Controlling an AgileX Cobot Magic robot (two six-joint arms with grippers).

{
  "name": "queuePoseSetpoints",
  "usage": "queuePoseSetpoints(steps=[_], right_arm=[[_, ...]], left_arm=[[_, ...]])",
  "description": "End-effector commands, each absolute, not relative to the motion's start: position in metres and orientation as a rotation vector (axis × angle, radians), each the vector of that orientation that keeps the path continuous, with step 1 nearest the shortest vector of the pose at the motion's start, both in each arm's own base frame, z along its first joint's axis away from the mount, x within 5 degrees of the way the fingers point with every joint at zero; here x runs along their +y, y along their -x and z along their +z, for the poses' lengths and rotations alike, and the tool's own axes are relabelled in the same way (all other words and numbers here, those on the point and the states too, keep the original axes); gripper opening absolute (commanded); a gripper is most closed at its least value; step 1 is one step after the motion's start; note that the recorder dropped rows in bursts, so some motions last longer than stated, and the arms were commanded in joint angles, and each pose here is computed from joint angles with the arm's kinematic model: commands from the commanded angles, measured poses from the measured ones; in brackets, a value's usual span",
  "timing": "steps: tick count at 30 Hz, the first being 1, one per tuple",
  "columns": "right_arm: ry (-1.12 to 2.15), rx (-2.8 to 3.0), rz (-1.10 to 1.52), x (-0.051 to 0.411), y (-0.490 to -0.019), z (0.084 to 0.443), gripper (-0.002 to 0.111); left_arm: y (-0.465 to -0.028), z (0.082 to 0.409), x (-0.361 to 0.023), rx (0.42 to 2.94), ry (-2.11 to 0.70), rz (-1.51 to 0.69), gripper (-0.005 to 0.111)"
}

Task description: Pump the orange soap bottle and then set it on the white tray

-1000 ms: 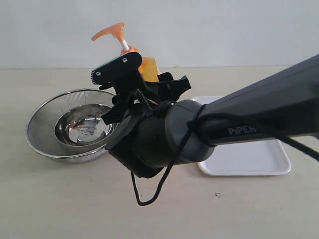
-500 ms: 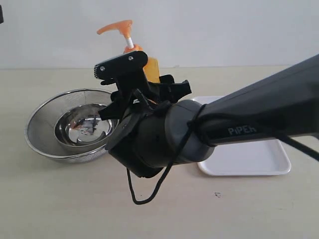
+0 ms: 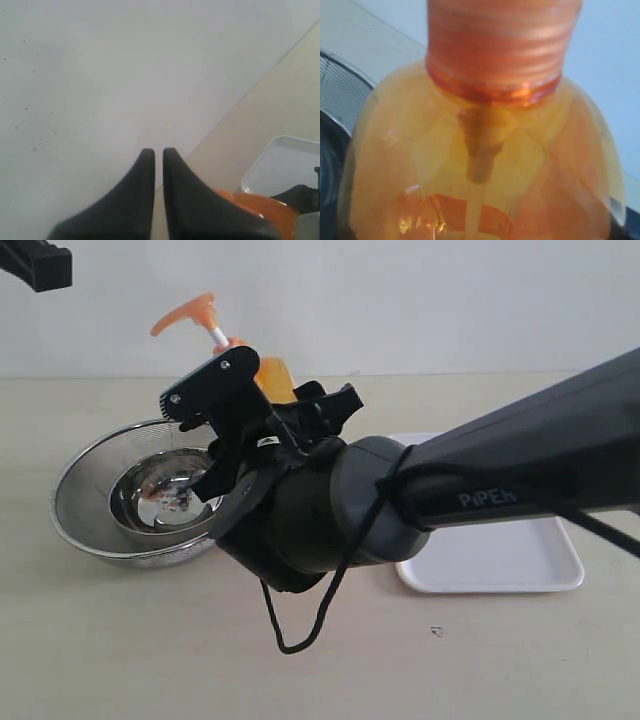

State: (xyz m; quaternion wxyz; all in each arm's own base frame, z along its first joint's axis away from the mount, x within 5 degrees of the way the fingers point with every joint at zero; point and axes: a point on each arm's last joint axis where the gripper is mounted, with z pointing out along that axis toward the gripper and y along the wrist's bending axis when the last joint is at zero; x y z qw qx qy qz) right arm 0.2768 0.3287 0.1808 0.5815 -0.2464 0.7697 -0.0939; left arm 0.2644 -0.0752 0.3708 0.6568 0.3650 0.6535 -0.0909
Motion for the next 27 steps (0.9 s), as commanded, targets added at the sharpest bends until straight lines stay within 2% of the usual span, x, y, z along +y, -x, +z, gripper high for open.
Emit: queuePoseSetpoints(steps=[1,9,19,27], right_arm=[[0.566,1.771,-0.235,0.327,-0.277,0.19,0.0],[0.52,1.786,-0.232,0.32,-0.286,0.19,0.0],[0.531,1.821,-0.163,0.323,-0.286,0.187,0.0],[0.56,1.83,-0.147,0.325,-0.285,0.185,0.0]], left_arm=[[-0.265,0.386,-0.078,1.46,-0.828,-0.227,0.005],[-0.265,0.393,-0.078,1.484,-0.843,-0.219,0.005],[-0.274,0.374,-0.087,1.522,-0.938,-0.337,0.005],[-0.269,0.373,-0.091,1.502,-1.006,-0.393,0.005]])
